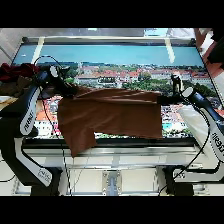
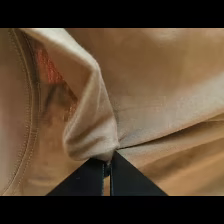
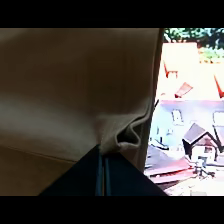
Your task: Fold the shirts.
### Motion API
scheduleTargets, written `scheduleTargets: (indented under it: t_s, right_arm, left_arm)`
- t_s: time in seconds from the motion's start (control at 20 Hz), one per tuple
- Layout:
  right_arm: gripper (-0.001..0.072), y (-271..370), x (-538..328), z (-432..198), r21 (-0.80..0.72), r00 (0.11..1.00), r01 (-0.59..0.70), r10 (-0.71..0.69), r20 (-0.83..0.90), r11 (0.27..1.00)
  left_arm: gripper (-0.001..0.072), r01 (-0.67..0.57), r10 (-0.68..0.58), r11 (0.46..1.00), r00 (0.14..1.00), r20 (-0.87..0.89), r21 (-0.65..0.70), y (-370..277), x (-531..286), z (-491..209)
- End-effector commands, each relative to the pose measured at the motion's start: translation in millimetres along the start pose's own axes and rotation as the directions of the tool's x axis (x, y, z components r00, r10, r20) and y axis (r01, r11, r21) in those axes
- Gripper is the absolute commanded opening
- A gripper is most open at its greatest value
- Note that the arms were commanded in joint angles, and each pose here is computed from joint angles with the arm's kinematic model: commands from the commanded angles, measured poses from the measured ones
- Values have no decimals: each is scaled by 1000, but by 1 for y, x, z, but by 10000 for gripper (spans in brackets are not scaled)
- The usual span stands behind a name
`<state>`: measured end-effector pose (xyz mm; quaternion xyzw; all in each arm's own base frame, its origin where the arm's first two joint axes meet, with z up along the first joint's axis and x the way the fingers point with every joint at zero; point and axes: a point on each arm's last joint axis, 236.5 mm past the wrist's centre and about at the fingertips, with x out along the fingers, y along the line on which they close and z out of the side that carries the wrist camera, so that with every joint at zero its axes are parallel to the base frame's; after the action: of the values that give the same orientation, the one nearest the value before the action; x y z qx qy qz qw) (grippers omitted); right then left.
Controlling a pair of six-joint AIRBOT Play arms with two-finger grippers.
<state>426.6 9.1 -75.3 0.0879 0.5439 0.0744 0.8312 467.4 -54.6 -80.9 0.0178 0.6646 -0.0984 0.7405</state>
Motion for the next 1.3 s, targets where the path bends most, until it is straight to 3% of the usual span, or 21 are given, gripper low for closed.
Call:
scheduleTargets:
  t_s: [0.0,0.25,0.3,0.35,0.4,0.45,0.6,0.8,0.9,1.05,1.1,1.25]
  right_arm:
    - [31,10,4,-5,-27,1000,-3,3,-14,1000]
    - [36,12,5,-12,-50,999,-1,-1,-48,999]
    - [64,12,5,-14,-44,999,-3,1,-54,999]
    - [171,12,4,-17,-38,998,-7,5,-66,999]
    - [308,12,2,-22,-21,996,-11,9,-93,1000]
    - [359,12,-3,-27,-22,992,-17,14,-128,1000]
    - [358,2,-45,-17,-30,990,-5,1,-140,1000]
    - [358,-23,-136,20,13,995,66,-67,79,998]
    - [359,-36,-166,22,52,985,92,-99,139,994]
    - [361,-36,-170,8,97,993,48,-58,106,994]
    - [416,-31,-165,4,107,995,24,-34,99,994]
    - [418,-16,-155,2,117,993,-53,40,108,992]
  left_arm:
    - [10,-9,9,1000,1000,10,-8,2,4,2]
    - [14,-7,7,1000,999,33,-16,2,4,7]
    - [136,3,-3,1000,999,35,-19,0,4,8]
    - [389,10,-9,1000,999,36,-20,-2,3,8]
    - [534,11,-10,1000,999,40,-19,-3,-2,10]
    - [531,9,-8,1000,998,56,-14,-3,-11,14]
    - [531,-16,7,999,976,218,37,-8,-84,37]
    - [532,-162,121,985,908,400,68,3,-202,15]
    - [531,-144,127,989,912,390,15,9,-214,-28]
    - [531,-90,124,986,960,252,-143,18,-164,-134]
    - [531,-73,118,974,971,207,-213,16,-143,-169]
    - [528,21,57,897,985,163,-442,-7,-92,-245]
